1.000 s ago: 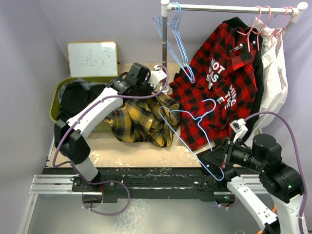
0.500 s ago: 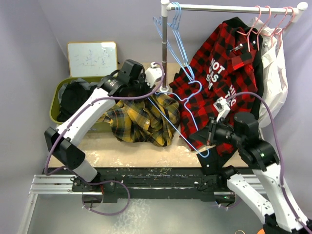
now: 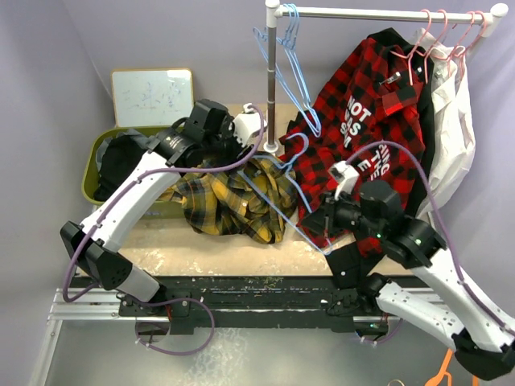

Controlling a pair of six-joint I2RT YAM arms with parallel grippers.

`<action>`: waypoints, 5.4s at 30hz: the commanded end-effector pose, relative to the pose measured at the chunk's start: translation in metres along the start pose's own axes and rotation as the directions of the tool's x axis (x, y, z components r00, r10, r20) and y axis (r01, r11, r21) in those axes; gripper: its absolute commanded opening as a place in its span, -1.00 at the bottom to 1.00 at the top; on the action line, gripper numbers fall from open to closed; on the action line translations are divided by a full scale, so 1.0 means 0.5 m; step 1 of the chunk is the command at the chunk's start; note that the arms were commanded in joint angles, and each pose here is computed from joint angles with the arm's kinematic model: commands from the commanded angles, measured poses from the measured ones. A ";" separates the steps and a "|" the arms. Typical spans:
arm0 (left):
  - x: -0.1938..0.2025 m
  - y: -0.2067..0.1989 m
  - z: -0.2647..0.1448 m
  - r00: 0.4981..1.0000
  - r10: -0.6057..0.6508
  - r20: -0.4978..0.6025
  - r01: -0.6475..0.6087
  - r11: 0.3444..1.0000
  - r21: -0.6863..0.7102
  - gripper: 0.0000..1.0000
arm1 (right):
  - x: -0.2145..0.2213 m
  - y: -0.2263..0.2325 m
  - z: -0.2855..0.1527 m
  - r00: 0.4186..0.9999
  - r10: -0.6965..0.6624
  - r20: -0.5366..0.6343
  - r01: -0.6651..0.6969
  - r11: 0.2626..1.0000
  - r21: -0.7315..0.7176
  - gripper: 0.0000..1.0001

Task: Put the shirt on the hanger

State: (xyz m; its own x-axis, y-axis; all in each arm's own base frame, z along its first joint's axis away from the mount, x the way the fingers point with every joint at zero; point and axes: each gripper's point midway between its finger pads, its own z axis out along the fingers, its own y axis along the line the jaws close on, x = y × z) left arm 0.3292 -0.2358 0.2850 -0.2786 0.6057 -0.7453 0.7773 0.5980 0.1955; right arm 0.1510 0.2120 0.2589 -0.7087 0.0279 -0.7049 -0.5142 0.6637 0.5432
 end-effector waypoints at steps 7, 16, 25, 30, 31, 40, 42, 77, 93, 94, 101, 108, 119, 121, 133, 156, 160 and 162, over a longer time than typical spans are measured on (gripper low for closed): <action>0.040 -0.065 0.058 0.999 -0.005 -0.046 0.013 0.987 0.160 0.80 | 0.004 -0.033 -0.155 0.979 0.061 0.192 -0.087 0.988 0.128 -1.00; 0.105 -0.024 0.160 0.990 0.003 -0.142 0.002 0.999 0.038 0.23 | 0.065 -0.038 -0.132 0.995 0.063 0.080 -0.070 0.993 0.095 -1.00; 0.047 0.010 0.120 0.998 0.013 -0.064 -0.016 0.999 -0.042 -1.00 | 0.059 -0.008 -0.093 0.999 0.023 0.045 -0.023 1.000 -0.005 -1.00; 0.008 -0.040 0.062 1.000 0.022 0.007 -0.022 0.995 0.099 -1.00 | 0.022 -0.016 -0.047 0.995 -0.016 0.094 0.016 1.000 0.002 -1.00; 0.001 -0.055 0.049 0.999 0.024 0.023 -0.027 0.990 0.139 -1.00 | 0.014 -0.017 -0.034 0.995 -0.023 0.100 0.023 1.000 0.001 -1.00; -0.025 -0.072 -0.031 0.994 0.073 0.087 -0.088 0.980 0.179 -0.99 | -0.063 0.033 0.039 0.981 -0.056 0.188 0.080 0.989 -0.124 -1.00; -0.024 -0.064 -0.034 0.993 0.084 0.085 -0.096 0.983 0.156 -0.99 | -0.080 0.055 0.047 0.971 -0.024 0.236 0.070 0.979 -0.189 -1.00; -0.094 0.058 -0.143 0.977 0.080 0.197 -0.066 0.995 -0.079 -0.94 | -0.134 0.081 0.170 0.917 -0.049 0.395 0.163 0.952 -0.260 -1.00; 0.050 0.033 -0.046 0.998 0.013 0.056 -0.011 1.000 -0.024 -0.07 | -0.180 0.057 0.244 0.879 -0.163 0.449 0.252 0.957 -0.147 -1.00; 0.048 0.045 -0.045 0.998 -0.013 0.065 0.015 0.999 -0.033 0.56 | -0.167 0.054 0.251 0.887 -0.166 0.432 0.254 0.954 -0.156 -1.00; -0.023 0.173 -0.096 0.969 0.097 0.229 -0.084 0.994 -0.066 0.99 | -0.114 0.041 0.274 0.895 -0.187 0.405 0.288 0.936 -0.204 -1.00; -0.014 0.105 -0.086 0.891 0.247 0.380 -0.362 0.892 0.271 0.99 | -0.105 0.024 0.300 0.894 -0.231 0.385 0.316 0.932 -0.176 -1.00; -0.010 0.057 -0.080 0.754 0.387 0.530 -0.616 0.696 0.368 0.75 | -0.105 0.005 0.309 0.891 -0.251 0.378 0.322 0.937 -0.138 -1.00; -0.012 0.065 -0.071 0.747 0.399 0.532 -0.627 0.689 0.363 0.68 | -0.103 0.003 0.310 0.893 -0.249 0.374 0.318 0.938 -0.136 -1.00; -0.011 0.067 -0.024 0.732 0.404 0.549 -0.648 0.664 0.374 0.19 | -0.115 0.004 0.314 0.890 -0.260 0.375 0.326 0.937 -0.124 -1.00; -0.082 0.036 -0.085 0.753 0.352 0.556 -0.602 0.708 0.368 -1.00 | -0.225 0.038 0.234 0.808 -0.255 0.531 0.326 0.944 -0.044 -0.56; -0.106 0.050 -0.132 0.767 0.381 0.517 -0.585 0.747 0.317 -1.00 | -0.248 0.030 0.200 0.787 -0.269 0.555 0.315 0.949 0.014 0.92; -0.107 0.057 -0.151 0.775 0.398 0.491 -0.577 0.762 0.293 -1.00 | -0.258 0.017 0.162 0.765 -0.274 0.583 0.296 0.953 0.059 1.00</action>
State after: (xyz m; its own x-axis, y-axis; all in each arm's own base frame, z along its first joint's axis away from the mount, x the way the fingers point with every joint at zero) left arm 0.3412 -0.2158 0.3172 0.3258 0.4869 -0.8104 0.9445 -0.1291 0.3021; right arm 0.2825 0.2959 0.2700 -0.2203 0.1983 -0.9551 -0.6926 0.6576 0.2963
